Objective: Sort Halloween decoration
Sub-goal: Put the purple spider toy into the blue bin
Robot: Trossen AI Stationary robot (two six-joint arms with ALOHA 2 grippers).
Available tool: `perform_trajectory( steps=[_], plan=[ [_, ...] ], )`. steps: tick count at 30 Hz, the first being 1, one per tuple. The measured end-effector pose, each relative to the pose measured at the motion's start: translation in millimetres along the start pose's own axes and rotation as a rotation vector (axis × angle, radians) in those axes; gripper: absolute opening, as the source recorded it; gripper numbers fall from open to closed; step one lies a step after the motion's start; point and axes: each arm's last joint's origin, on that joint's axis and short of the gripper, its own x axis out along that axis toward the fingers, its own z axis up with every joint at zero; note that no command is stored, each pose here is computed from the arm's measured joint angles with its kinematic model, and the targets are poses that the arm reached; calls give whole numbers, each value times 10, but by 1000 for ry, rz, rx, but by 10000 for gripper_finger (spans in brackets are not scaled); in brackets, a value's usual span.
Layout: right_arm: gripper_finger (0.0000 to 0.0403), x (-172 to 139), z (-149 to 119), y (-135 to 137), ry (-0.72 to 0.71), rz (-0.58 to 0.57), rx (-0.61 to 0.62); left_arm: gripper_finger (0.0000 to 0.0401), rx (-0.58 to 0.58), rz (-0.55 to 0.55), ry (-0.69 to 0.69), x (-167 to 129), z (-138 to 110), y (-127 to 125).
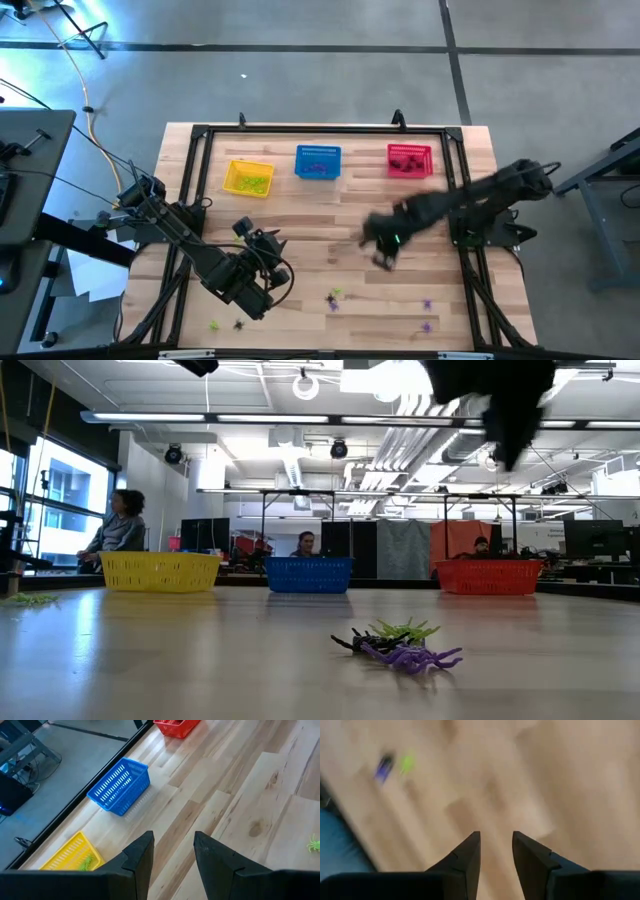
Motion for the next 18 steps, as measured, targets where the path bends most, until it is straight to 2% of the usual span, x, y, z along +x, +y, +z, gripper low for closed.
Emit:
perform_trajectory(
  steps=[4,8,13,18],
  plan=[
    [107,99,-459,441,50,4,33,131,-5,-2,-4,0,3,-5],
    [107,200,-914,732,101,-24,124,131,-16,-9,-6,0,7,-15],
    [108,300,-1319,912,93,-79,205,131,-37,-21,-14,0,16,-34],
    [108,458,-1492,990,91,-137,238,131,-48,-28,-16,-1,21,-44]
  ],
)
